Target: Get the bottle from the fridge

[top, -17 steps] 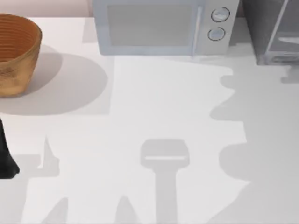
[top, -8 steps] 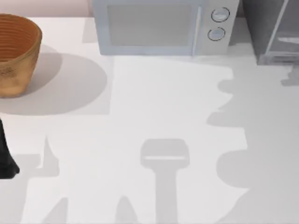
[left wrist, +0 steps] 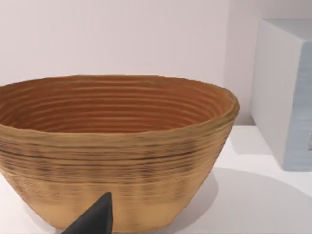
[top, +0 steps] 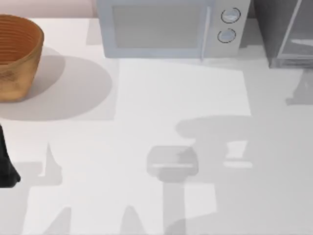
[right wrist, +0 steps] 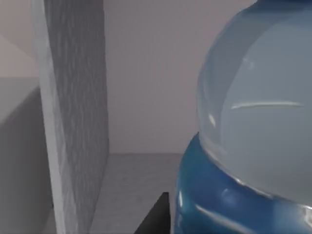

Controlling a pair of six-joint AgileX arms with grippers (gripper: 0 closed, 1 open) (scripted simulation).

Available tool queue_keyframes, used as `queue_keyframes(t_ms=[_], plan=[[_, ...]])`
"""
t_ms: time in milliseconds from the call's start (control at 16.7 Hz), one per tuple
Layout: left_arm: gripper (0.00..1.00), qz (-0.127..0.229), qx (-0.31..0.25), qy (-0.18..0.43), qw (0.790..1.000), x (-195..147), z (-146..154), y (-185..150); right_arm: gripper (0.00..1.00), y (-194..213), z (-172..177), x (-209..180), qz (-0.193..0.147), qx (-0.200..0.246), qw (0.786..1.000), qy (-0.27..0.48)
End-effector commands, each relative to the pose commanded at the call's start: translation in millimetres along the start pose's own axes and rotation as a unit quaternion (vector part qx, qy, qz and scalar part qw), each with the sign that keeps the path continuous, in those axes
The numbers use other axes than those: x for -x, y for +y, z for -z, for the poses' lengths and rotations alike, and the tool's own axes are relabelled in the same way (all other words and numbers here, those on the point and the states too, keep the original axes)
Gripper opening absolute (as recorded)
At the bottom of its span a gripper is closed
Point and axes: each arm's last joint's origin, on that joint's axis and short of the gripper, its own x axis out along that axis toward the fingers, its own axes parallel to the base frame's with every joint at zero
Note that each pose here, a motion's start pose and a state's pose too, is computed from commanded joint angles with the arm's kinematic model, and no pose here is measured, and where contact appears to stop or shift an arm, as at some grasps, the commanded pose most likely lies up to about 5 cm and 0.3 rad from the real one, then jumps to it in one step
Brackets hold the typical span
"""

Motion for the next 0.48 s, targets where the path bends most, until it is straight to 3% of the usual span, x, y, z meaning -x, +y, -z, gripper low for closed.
queue_keyframes(t_ms=[240, 480], plan=[[1.0, 0.0, 0.0, 0.0, 1.0, 0.0, 0.0, 0.0, 0.0, 18.2, -13.0, 73.6, 0.001, -0.002, 1.0, -0.011], [1.0, 0.0, 0.0, 0.0, 1.0, 0.0, 0.0, 0.0, 0.0, 29.9, 8.3, 133.6, -0.001, -0.006, 1.0, -0.019]])
